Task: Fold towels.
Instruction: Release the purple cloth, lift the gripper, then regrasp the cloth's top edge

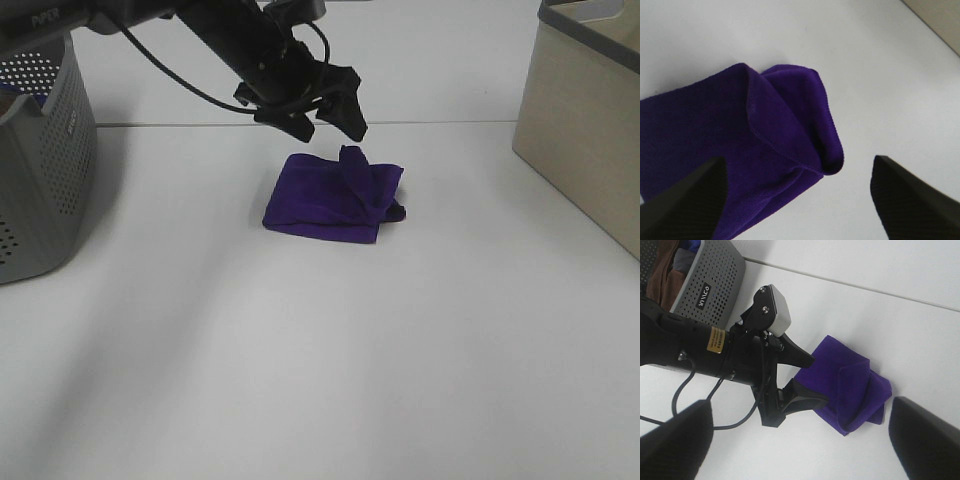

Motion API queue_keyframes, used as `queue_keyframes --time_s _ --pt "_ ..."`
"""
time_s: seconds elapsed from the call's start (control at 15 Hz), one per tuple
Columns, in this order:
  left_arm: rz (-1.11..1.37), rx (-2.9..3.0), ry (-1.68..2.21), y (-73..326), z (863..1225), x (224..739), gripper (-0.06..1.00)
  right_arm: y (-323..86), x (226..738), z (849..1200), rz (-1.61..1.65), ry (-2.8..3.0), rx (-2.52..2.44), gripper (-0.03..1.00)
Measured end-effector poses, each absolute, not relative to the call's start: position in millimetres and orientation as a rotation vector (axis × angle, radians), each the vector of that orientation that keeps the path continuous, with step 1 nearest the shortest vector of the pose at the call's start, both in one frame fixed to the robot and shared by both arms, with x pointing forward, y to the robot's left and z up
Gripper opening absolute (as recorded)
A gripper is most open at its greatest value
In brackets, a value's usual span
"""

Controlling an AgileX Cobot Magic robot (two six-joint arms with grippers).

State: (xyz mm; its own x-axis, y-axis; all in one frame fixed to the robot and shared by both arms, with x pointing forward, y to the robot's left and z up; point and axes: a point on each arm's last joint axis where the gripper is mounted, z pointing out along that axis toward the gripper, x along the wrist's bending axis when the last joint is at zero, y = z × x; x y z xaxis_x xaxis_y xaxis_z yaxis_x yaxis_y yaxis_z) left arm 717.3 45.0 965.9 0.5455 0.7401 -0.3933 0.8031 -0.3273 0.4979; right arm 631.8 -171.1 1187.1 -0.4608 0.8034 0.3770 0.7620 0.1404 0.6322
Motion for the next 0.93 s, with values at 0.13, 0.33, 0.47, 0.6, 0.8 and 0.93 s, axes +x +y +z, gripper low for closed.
queue_keyframes --time_s 0.13,0.33,0.47,0.6,0.8,0.93 --pt "-0.153 2.103 1.265 42 947 721 0.73 -171 632 1186 1.230 2.340 1.595 0.92" --pt "-0.175 2.057 1.269 28 916 723 0.73 -171 632 1186 1.229 2.344 1.582 0.92" --pt "-0.181 2.031 1.270 17 904 722 0.73 -171 632 1186 1.229 2.344 1.582 0.92" --pt "-0.195 1.986 1.242 6 902 720 0.73 -171 632 1186 1.229 2.344 1.582 0.92" --pt "-0.183 1.932 1.186 -14 907 714 0.73 -171 632 1186 1.229 2.344 1.582 0.92" --pt "-0.114 1.861 1.159 -35 912 709 0.73 -171 632 1186 1.229 2.344 1.582 0.92"
